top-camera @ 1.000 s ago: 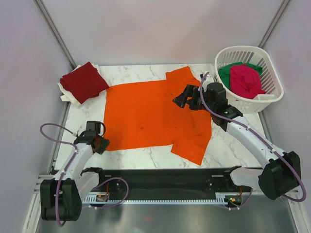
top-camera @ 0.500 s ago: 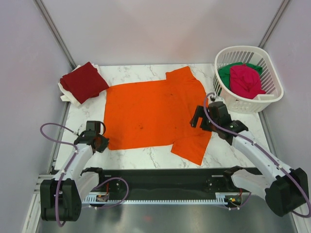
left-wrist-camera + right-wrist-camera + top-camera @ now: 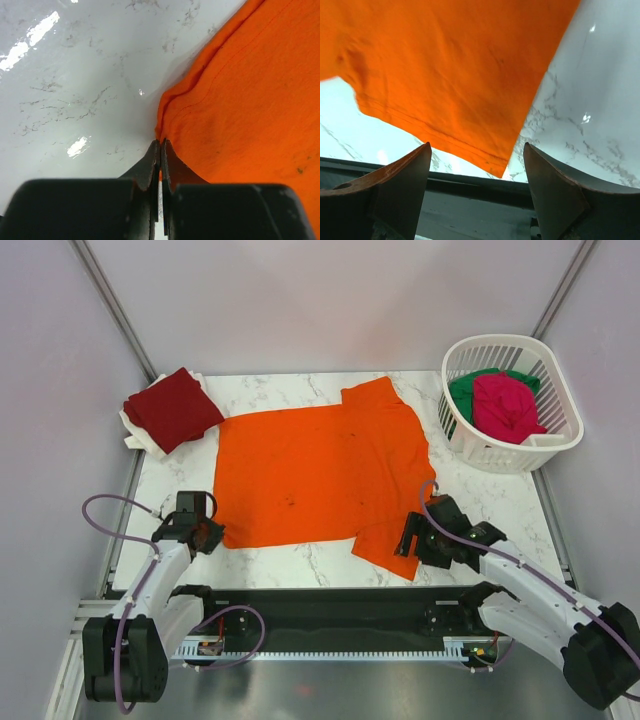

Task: Fold and stack the t-shirts
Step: Flatten the tshirt out

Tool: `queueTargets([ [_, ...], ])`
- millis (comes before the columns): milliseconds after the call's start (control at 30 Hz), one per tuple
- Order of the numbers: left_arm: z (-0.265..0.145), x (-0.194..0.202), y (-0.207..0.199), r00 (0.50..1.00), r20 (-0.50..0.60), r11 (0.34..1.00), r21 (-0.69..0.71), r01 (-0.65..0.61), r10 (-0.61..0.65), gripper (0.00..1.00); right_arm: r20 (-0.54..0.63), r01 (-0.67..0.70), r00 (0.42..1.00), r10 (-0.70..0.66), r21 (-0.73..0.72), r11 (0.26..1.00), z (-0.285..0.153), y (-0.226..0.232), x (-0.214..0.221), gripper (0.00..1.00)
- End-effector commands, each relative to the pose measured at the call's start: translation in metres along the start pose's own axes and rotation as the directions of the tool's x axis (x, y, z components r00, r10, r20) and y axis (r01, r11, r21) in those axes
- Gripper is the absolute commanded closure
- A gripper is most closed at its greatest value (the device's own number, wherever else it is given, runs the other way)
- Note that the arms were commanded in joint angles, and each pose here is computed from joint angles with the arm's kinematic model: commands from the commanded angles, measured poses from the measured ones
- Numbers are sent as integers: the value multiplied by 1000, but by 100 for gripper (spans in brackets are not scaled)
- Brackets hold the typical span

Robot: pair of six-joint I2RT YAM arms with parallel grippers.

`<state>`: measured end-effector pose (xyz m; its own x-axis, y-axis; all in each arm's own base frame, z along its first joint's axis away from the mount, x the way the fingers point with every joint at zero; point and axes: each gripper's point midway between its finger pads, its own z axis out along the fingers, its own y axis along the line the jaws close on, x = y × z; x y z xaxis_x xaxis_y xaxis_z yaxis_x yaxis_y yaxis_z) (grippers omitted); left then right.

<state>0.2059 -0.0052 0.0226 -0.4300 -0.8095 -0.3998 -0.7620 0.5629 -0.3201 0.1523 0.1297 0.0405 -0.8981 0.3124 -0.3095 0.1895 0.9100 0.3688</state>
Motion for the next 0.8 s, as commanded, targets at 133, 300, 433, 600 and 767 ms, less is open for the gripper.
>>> queueTargets([
  [133, -1, -6, -8, 999, 28, 999, 46, -20, 19, 98, -50, -47, 998, 48, 20, 999, 10, -8, 24, 18],
  [300, -1, -6, -9, 999, 26, 999, 48, -20, 19, 98, -85, -41, 995, 42, 12, 999, 22, -6, 33, 29],
  [433, -1, -6, -8, 999, 26, 999, 48, -23, 22, 98, -99, -24, 995, 24, -1, 1000, 25, -4, 39, 52],
  [600, -1, -6, -9, 999, 27, 999, 49, -23, 22, 98, -51, -10, 999, 9, -20, 1000, 20, 1, 31, 98],
  [767, -6, 1, -16, 999, -12, 995, 95, -28, 29, 98, 18, 22, 1000, -21, -22, 1000, 6, 11, 11, 100],
])
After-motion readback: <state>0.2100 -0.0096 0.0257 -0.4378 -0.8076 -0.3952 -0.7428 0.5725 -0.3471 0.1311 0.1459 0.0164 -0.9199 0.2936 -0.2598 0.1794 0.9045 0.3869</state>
